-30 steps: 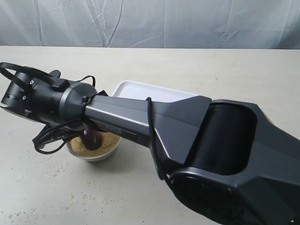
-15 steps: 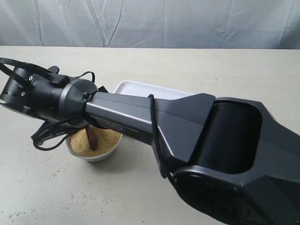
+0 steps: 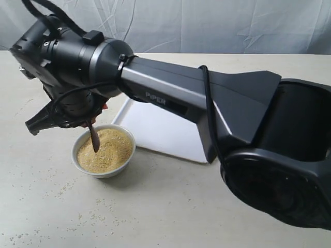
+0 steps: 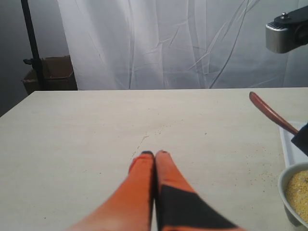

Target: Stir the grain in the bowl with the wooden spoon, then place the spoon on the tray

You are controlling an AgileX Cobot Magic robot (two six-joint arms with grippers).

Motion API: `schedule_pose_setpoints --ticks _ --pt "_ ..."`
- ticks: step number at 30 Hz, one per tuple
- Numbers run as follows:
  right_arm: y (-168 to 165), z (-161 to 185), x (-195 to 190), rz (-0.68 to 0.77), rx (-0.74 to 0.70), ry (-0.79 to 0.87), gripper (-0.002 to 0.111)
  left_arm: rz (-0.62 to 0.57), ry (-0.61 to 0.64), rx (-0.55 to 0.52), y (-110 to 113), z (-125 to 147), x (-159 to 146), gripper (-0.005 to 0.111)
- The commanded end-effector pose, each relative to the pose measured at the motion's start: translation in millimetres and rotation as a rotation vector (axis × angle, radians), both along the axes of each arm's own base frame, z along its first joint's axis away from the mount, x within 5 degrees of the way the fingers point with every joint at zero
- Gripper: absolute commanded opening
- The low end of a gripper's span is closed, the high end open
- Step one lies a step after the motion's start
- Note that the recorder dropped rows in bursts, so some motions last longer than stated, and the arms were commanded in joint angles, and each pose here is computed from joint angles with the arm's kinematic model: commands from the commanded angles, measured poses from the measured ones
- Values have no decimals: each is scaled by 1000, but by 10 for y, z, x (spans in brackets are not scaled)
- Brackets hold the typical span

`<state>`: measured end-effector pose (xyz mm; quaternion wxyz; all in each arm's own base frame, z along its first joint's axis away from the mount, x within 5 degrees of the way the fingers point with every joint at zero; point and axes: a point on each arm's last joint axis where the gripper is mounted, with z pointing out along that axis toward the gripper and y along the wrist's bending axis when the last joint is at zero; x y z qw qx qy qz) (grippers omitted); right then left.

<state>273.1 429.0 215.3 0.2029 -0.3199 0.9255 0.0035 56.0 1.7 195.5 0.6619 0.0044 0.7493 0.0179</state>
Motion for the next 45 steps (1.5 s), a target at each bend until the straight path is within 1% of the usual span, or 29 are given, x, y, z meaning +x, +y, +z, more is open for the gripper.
schedule_pose_setpoints --ticks 1,3,4,6,8,11,13,15,20,23,25,28,30,32,36,41,45 --pt "-75 58 169 26 120 100 0 1 -4 1 1 -10 -2 0" --pt "-145 102 274 49 193 169 0 1 -4 1 1 -10 -2 0" --pt "-176 123 313 93 239 222 0 1 -4 1 1 -10 -2 0" --pt "-250 165 418 117 312 273 0 1 -4 1 1 -10 -2 0" --pt "-345 167 522 142 346 312 0 1 -4 1 1 -10 -2 0" --pt "-432 -59 536 182 336 375 0 1 -4 1 1 -10 -2 0" --pt "-454 -266 518 181 324 382 0 1 -4 1 1 -10 -2 0" --pt "-459 -374 504 173 334 389 0 1 -4 1 1 -10 -2 0" --pt "-473 -436 502 189 320 380 2 1 -4 1 1 -10 -2 0" --pt "-476 -438 510 188 315 371 13 1 -4 1 1 -10 -2 0" --pt "-484 -442 517 192 303 363 25 1 -4 1 1 -10 -2 0" --pt "-503 -452 533 200 276 343 37 1 -4 1 1 -10 -2 0" --pt "-519 -435 543 207 260 324 40 1 -4 1 1 -10 -2 0" --pt "-540 -408 559 212 247 306 40 1 -4 1 1 -10 -2 0" --pt "-590 -226 572 224 227 243 40 1 -6 1 1 -8 -1 0" --pt "-612 91 544 228 287 185 40 1 -6 1 1 -8 -1 0" --pt "-506 167 511 235 355 143 40 1 -6 1 1 -8 -1 0"
